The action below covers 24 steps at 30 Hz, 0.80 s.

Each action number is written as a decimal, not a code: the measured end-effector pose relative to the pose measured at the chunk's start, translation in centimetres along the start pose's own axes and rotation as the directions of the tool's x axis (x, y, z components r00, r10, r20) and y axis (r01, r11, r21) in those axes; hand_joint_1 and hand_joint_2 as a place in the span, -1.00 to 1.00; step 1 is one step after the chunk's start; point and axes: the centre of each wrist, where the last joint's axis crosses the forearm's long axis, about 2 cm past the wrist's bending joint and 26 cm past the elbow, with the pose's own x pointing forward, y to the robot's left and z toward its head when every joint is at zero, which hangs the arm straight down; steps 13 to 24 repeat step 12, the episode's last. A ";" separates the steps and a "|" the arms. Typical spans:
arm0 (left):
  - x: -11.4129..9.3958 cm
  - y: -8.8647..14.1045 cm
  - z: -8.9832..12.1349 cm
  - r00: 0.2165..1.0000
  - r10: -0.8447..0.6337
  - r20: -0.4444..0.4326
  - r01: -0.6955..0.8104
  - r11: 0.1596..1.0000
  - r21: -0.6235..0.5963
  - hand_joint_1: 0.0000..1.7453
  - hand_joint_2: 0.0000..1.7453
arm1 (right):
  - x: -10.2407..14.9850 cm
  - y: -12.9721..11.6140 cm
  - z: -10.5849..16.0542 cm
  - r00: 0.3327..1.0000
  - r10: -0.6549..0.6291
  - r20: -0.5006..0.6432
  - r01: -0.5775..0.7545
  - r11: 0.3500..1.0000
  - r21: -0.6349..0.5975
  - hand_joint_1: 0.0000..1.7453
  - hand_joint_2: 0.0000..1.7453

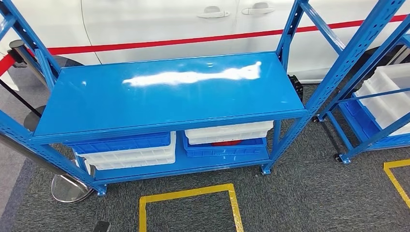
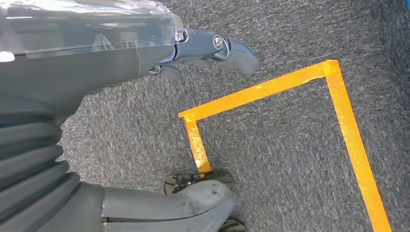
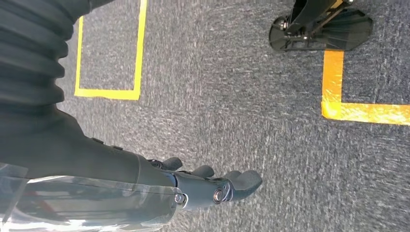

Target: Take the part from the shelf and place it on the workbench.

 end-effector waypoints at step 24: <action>-1.4 -0.6 0.9 0.995 0.056 -0.087 -0.055 0.998 0.015 -1.00 1.00 | -0.9 0.5 0.3 0.995 -0.085 -0.056 0.086 0.996 0.014 -1.00 1.00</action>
